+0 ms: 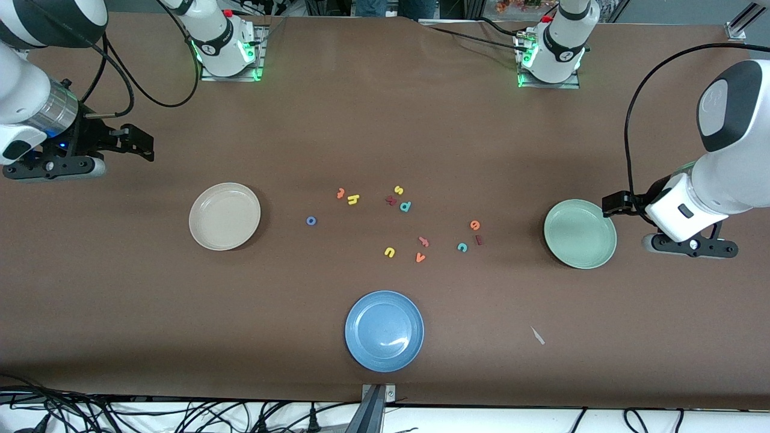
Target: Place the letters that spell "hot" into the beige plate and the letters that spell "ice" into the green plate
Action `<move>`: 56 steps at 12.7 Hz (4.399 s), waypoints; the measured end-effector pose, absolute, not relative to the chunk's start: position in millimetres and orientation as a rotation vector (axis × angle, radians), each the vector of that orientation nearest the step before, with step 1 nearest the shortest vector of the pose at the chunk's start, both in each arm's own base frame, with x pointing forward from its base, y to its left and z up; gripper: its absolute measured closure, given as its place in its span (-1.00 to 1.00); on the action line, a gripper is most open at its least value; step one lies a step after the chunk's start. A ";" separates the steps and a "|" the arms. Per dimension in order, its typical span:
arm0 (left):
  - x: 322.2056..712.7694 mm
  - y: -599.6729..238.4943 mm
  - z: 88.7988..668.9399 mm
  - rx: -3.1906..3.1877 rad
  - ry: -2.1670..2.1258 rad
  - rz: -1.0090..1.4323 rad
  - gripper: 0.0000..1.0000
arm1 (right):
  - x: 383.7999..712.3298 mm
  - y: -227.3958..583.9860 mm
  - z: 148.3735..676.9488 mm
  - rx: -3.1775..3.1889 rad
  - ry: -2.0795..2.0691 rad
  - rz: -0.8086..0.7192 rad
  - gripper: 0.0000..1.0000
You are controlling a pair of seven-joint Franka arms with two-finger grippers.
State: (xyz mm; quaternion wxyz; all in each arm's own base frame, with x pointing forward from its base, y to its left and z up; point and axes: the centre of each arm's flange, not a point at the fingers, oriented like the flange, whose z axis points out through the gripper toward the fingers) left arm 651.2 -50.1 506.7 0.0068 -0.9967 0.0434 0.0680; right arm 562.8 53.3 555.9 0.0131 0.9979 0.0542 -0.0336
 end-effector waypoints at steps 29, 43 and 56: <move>650.4 -51.5 505.1 -3.116 0.139 0.223 -1.00 | 562.6 53.3 555.7 3.108 0.185 -0.108 -1.00; 650.3 -51.5 504.6 -3.116 0.140 0.226 -1.00 | 562.6 53.3 555.4 3.108 0.185 -0.110 -1.00; 648.8 -73.7 497.7 -3.111 0.138 0.246 -1.00 | 562.5 53.2 554.9 3.108 0.185 -0.114 -1.00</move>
